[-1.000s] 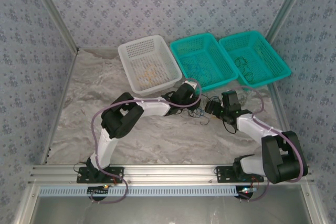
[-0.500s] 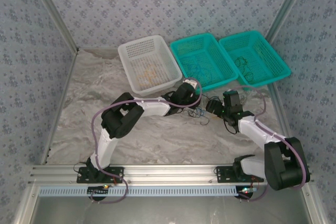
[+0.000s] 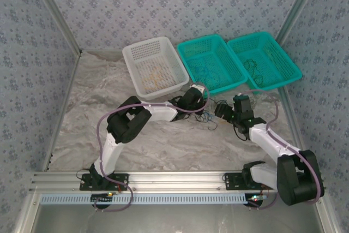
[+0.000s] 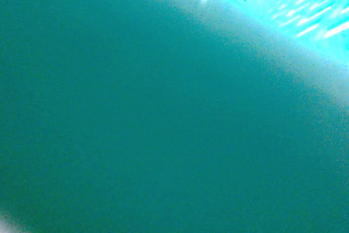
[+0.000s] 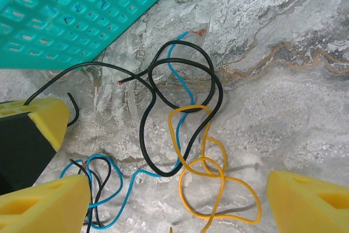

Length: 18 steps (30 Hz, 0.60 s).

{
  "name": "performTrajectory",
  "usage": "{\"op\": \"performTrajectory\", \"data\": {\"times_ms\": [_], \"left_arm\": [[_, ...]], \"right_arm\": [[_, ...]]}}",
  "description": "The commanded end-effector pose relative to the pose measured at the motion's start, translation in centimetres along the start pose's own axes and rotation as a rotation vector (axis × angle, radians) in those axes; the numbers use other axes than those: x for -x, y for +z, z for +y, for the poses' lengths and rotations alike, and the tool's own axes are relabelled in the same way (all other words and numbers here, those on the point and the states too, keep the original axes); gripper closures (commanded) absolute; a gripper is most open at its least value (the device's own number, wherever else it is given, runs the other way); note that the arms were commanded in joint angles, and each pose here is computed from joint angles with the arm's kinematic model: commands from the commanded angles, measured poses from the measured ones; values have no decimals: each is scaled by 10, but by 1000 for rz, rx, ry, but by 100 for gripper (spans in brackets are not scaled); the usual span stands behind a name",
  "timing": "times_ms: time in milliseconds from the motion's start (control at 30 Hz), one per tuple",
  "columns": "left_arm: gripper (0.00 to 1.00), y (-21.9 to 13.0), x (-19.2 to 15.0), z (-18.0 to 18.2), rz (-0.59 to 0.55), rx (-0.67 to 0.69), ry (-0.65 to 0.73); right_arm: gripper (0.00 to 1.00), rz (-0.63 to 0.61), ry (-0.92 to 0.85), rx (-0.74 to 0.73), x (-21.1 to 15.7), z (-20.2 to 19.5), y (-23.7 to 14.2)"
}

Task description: Untangle the cables

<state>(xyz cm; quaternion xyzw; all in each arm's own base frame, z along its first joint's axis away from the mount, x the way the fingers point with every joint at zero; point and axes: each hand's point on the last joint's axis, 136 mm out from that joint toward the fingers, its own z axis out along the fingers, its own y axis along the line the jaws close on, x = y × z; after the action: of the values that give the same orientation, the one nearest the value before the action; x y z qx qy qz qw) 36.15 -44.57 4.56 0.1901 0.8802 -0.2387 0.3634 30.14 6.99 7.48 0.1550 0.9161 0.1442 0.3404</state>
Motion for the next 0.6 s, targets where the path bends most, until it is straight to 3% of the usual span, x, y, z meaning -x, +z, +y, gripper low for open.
{"op": "performTrajectory", "data": {"times_ms": [0,233,433,567], "left_arm": [[100,-39,35,-21,-63,-37,-22],[100,-101,42,-32,-58,-80,-70],[100,-134,64,-44,-74,-114,-42],[100,-149,80,-51,-87,-130,-7]], "right_arm": [[11,-28,-40,40,3,5,-10],[3,-102,-191,231,18,43,-32],[7,-144,-300,334,25,79,-26],[9,-249,-367,339,41,100,-20]]}}
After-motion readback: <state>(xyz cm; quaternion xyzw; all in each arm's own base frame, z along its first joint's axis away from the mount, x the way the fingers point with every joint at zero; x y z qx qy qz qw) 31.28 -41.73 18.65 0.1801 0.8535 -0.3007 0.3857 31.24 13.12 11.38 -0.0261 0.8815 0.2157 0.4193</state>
